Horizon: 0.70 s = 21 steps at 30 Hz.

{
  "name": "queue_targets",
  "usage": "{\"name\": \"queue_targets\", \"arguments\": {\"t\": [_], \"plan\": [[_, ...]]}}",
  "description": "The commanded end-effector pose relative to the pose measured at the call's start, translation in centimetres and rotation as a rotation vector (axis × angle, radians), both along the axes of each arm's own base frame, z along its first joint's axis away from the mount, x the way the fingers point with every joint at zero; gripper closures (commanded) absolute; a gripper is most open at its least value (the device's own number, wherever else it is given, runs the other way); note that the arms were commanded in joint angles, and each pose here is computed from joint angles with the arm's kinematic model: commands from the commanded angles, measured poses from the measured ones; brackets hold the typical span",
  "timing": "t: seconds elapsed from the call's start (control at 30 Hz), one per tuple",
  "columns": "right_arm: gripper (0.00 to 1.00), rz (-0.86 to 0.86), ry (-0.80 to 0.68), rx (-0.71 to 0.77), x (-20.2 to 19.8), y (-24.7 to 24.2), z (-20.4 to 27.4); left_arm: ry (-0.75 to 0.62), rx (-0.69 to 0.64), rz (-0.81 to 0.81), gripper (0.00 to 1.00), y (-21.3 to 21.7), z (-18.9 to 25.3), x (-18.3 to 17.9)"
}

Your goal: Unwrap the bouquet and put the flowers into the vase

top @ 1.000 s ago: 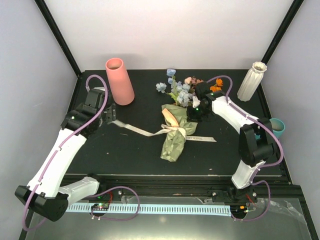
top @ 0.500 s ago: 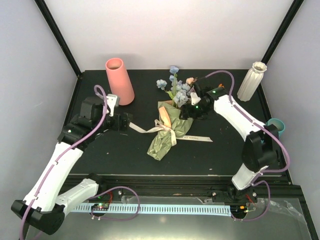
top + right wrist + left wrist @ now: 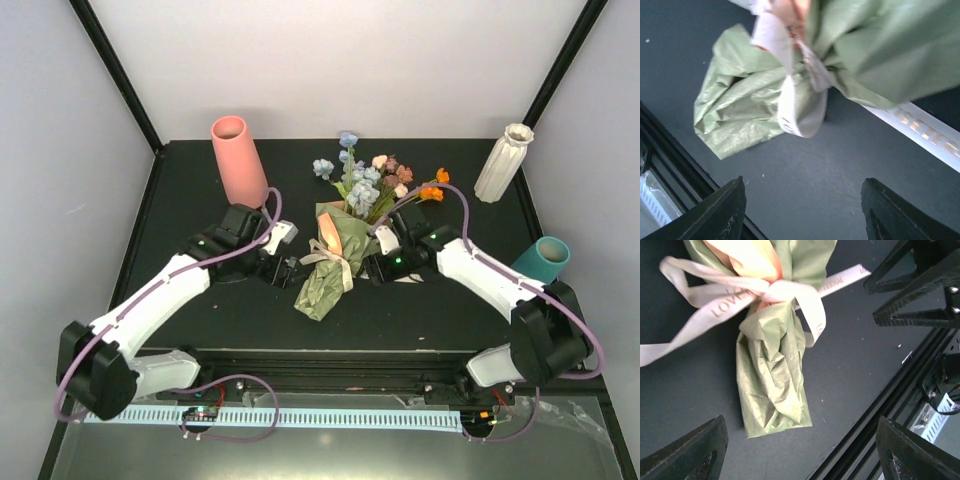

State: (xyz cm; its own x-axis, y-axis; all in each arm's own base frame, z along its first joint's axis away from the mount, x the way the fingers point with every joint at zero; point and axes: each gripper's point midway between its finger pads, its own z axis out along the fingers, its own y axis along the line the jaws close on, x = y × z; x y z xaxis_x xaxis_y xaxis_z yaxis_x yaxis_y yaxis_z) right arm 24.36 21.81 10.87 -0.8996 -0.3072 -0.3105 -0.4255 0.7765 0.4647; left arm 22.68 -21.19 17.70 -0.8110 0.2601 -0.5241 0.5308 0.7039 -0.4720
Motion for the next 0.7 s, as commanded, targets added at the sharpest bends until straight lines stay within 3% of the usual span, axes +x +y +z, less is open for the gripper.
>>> {"name": "queue_targets", "arguments": {"t": [0.0, 0.4, 0.57, 0.67], "plan": [[0.36, 0.1, -0.173, 0.146, 1.2, 3.5, 1.5, 0.056, -0.04, -0.065, 0.19, -2.5, -1.7, -0.2], [0.43, 0.197, -0.114, 0.12, 1.0, 6.9, -2.3, 0.2, 0.135, -0.091, 0.13, -3.5, -9.6, -1.2], [0.57, 0.186, -0.071, 0.12, 0.9, 7.2, -3.4, 0.204, 0.179, -0.066, 0.14, -3.1, -11.4, -1.1], [0.75, 0.188, -0.059, 0.11, 0.9, 7.2, -3.6, 0.211, 0.189, -0.056, 0.15, -3.0, -12.2, -1.1]]}}
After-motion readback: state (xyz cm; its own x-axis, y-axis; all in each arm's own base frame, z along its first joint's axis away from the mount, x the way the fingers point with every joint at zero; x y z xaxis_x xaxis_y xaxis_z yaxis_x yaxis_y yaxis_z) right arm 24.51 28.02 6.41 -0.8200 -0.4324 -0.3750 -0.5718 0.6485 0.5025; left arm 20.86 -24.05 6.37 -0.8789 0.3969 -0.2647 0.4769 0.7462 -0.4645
